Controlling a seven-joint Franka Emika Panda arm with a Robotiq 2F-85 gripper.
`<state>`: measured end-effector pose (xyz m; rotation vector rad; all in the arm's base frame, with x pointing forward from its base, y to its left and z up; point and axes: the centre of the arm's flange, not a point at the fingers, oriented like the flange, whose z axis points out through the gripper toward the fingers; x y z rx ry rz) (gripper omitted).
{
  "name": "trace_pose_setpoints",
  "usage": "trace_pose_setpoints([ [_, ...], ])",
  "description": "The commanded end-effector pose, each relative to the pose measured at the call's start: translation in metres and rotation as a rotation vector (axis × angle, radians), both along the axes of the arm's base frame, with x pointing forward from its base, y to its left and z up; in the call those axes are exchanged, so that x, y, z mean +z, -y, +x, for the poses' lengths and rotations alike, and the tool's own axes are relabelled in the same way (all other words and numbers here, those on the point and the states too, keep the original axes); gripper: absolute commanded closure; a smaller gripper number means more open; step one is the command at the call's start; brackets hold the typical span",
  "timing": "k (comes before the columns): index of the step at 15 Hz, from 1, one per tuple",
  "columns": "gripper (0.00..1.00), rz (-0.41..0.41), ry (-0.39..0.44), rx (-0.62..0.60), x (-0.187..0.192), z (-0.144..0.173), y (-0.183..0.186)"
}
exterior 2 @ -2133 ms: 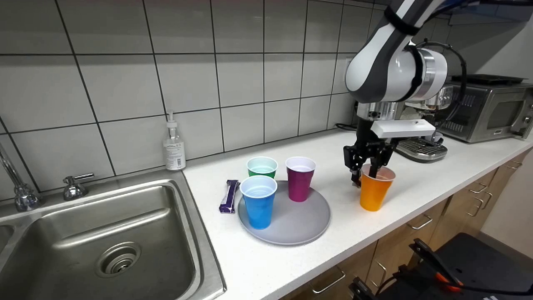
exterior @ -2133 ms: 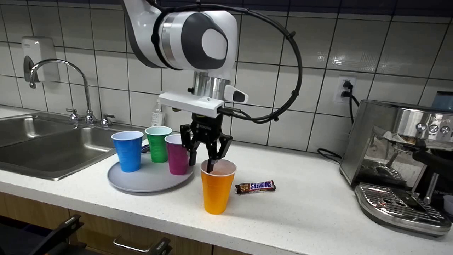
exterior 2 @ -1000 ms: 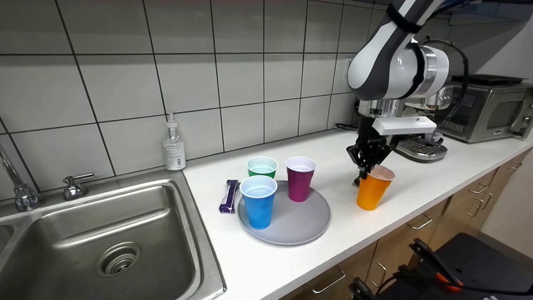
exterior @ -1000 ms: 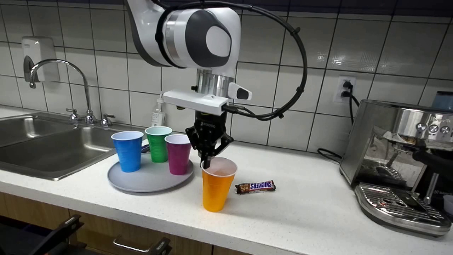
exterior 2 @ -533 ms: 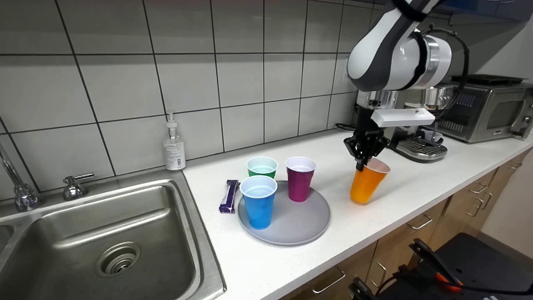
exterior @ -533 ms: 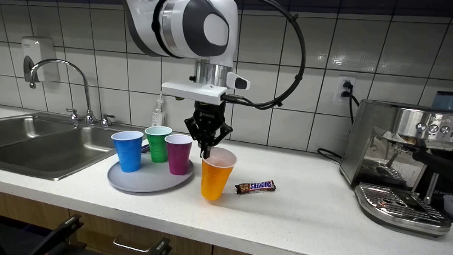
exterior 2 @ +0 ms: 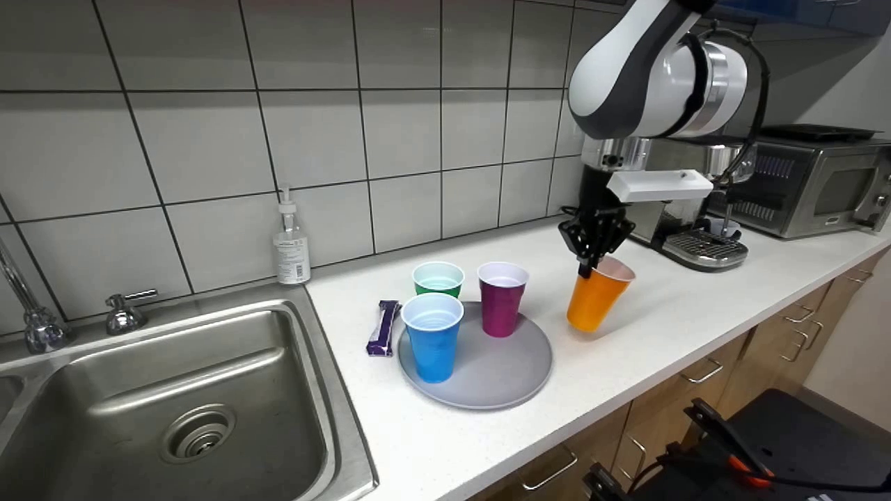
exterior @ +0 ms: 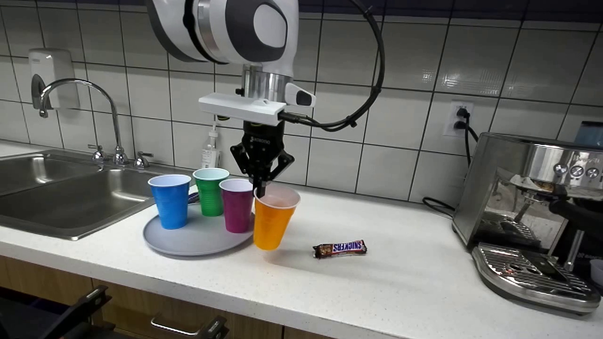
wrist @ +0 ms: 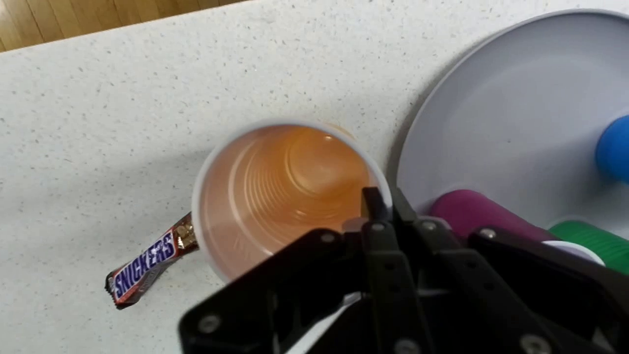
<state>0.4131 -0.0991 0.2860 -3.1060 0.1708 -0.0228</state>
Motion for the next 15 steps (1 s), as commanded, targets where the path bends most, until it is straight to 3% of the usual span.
trace_pose_setpoints([
  [1, 0.99, 0.028, 0.007, 0.073, 0.013, -0.009, -0.02],
  [15, 0.99, 0.072, 0.0, 0.246, 0.019, -0.027, -0.077],
])
